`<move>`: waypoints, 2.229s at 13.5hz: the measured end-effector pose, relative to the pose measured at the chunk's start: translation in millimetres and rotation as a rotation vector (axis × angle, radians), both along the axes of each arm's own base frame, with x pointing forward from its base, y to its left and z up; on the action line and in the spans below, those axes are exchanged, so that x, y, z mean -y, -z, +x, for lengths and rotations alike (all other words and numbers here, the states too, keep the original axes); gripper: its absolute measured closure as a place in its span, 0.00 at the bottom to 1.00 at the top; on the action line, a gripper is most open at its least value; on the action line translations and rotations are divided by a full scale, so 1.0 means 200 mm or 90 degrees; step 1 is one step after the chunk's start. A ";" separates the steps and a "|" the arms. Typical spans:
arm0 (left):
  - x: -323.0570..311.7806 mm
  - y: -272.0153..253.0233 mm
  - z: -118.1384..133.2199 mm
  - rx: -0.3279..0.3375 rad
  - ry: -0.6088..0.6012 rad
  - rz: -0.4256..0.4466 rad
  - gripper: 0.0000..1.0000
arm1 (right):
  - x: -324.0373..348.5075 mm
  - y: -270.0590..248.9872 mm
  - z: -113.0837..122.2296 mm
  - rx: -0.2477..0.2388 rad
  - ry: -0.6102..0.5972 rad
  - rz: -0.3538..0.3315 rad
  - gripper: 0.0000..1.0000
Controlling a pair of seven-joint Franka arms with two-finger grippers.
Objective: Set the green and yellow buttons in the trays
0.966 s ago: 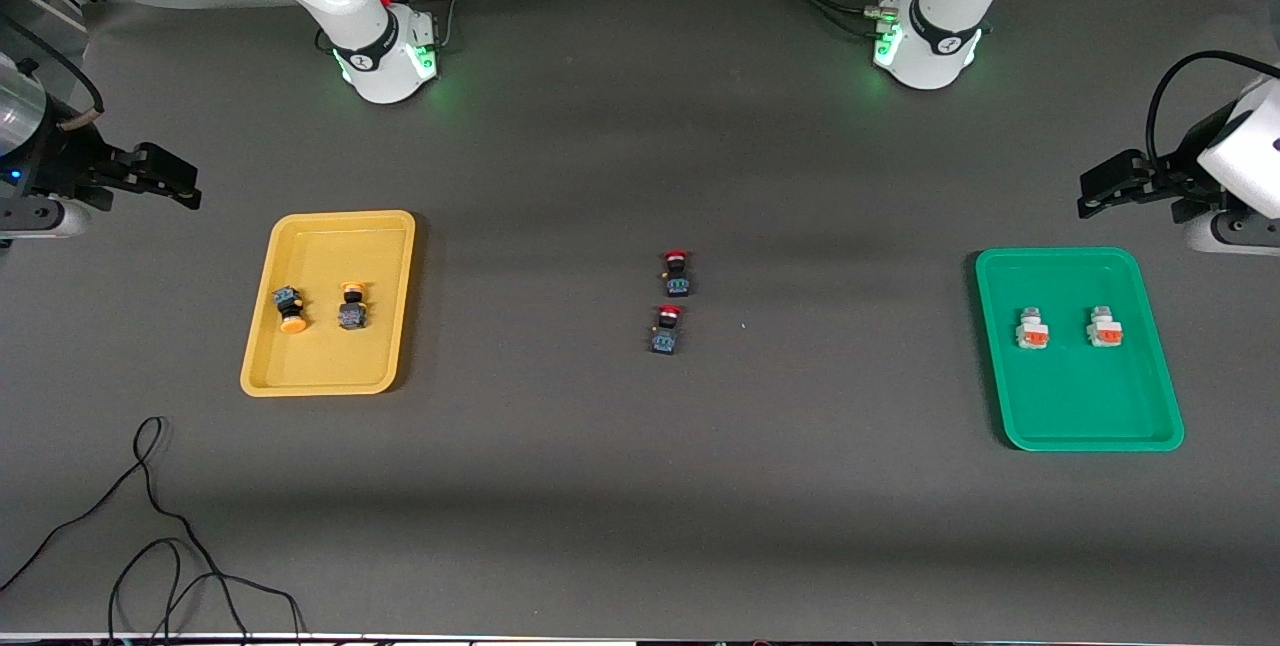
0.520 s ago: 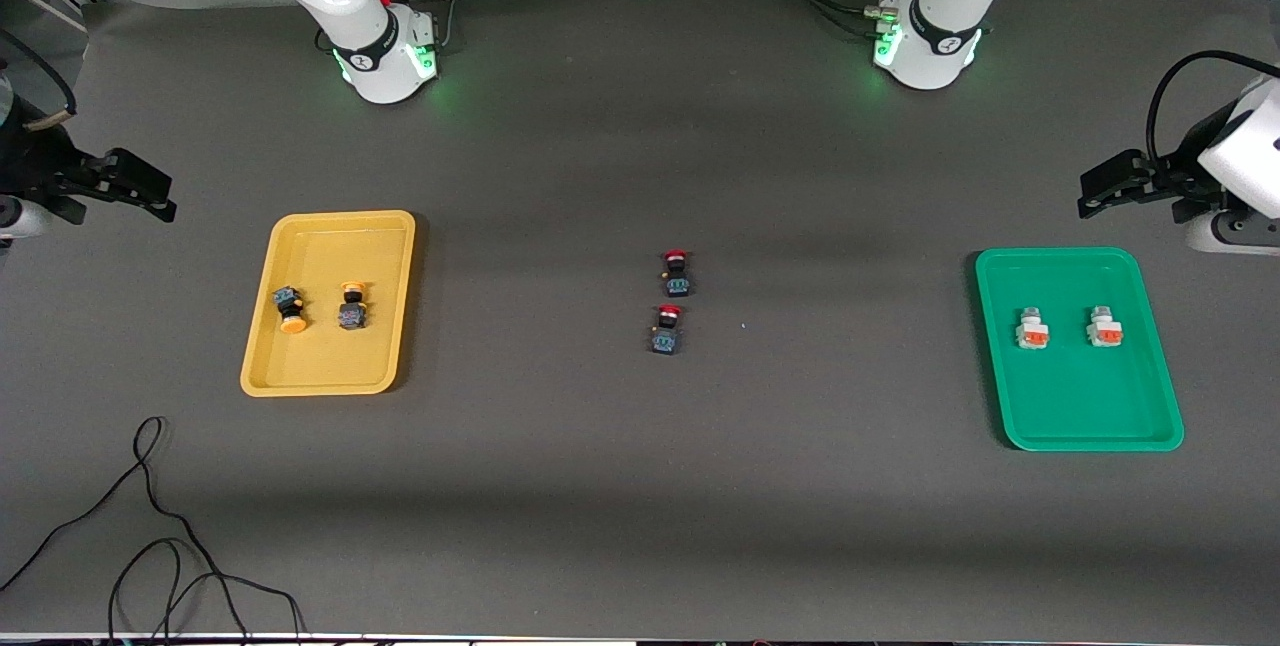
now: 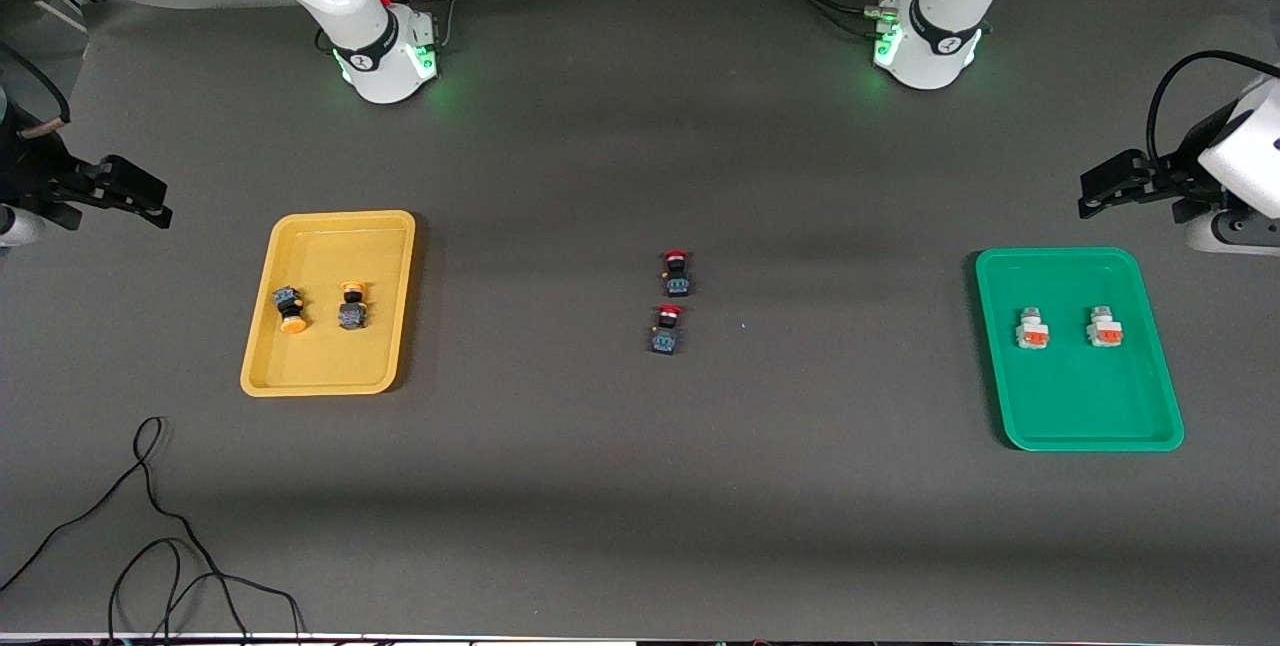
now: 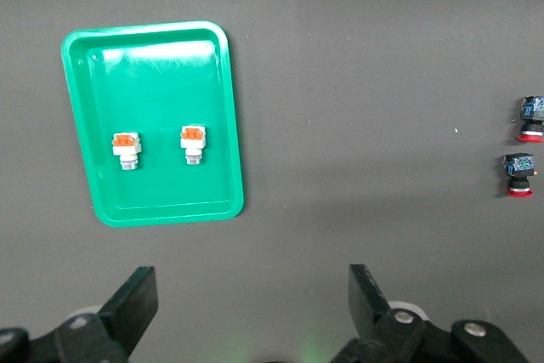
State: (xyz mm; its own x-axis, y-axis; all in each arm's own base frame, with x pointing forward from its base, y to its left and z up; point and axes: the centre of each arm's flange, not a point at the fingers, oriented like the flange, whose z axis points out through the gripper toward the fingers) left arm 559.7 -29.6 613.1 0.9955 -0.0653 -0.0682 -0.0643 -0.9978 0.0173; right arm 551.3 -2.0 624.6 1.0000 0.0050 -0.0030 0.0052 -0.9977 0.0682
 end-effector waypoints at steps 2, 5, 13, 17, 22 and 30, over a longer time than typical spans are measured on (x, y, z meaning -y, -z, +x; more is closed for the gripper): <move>0.00 0.00 0.00 0.000 0.000 0.002 0.00 | 0.00 0.02 0.01 -0.005 0.000 0.000 0.00; 0.00 0.00 0.00 0.000 0.000 0.003 0.00 | 0.00 0.02 0.01 -0.005 0.000 0.000 0.00; 0.00 0.00 0.00 0.000 0.000 0.003 0.00 | 0.06 0.02 0.01 -0.006 0.014 0.000 0.00; 0.00 0.00 0.00 0.001 0.000 0.003 0.00 | 0.06 0.07 -0.05 -0.077 0.018 0.000 0.01; 0.00 0.00 0.00 0.001 0.000 0.003 0.00 | 0.06 0.08 -0.07 -0.096 0.019 0.001 0.00; -0.02 -0.01 0.01 0.010 0.000 0.021 0.00 | 0.07 0.08 -0.07 -0.097 0.022 0.014 0.00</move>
